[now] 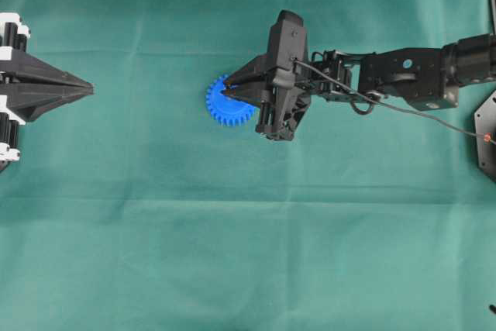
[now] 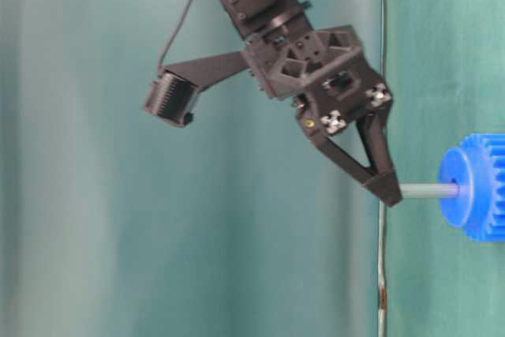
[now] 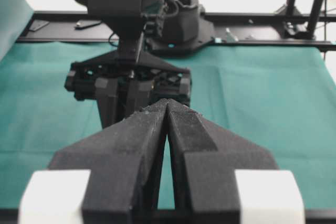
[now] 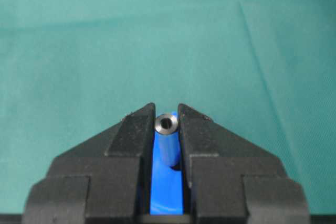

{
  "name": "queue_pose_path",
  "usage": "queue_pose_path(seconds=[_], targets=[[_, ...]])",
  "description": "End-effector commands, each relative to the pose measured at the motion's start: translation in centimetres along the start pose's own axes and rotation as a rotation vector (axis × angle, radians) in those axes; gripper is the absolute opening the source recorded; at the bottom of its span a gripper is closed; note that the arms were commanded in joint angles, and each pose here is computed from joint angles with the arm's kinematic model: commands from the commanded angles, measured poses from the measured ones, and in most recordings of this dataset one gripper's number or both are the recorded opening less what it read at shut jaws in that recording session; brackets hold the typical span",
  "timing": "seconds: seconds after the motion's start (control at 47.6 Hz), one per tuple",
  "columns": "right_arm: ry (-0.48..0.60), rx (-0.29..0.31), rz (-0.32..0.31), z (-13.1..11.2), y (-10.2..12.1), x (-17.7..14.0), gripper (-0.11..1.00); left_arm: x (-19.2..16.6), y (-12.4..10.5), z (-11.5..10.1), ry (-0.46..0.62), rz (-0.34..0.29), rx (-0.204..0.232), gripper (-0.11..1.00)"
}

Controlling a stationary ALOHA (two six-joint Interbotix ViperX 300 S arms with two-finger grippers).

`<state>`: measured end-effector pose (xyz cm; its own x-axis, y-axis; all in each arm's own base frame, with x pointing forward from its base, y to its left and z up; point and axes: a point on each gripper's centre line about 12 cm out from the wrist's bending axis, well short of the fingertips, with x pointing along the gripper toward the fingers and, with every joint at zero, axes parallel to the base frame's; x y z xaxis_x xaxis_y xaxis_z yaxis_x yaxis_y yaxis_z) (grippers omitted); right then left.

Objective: Insert the shaft placed at a random location into the center hole of the medium gear at another random location.
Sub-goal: 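Press the shaft down into the blue gear's center hole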

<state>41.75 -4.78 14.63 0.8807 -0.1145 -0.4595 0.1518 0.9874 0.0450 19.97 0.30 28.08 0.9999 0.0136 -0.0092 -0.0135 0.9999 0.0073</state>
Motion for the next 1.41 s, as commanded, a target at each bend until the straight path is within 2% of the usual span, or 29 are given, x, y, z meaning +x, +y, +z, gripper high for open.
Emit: queue_pose_path(seconds=[0.0, 0.273, 0.589, 1.387], targets=[[-0.040, 0.014, -0.003, 1.2, -0.1, 0.0, 0.13, 0.3, 0.1, 0.9, -0.020, 0.003, 0.002, 0.00], [-0.057, 0.011, -0.003, 1.5, 0.0, -0.2, 0.13, 0.3, 0.1, 0.9, -0.020, 0.003, 0.002, 0.00], [-0.115, -0.003, -0.004, 3.5, -0.2, -1.8, 0.13, 0.3, 0.1, 0.9, -0.018, 0.003, 0.002, 0.00], [-0.048, 0.017, -0.011, 0.8, -0.4, -0.3, 0.13, 0.3, 0.1, 0.9, -0.018, 0.003, 0.002, 0.00]])
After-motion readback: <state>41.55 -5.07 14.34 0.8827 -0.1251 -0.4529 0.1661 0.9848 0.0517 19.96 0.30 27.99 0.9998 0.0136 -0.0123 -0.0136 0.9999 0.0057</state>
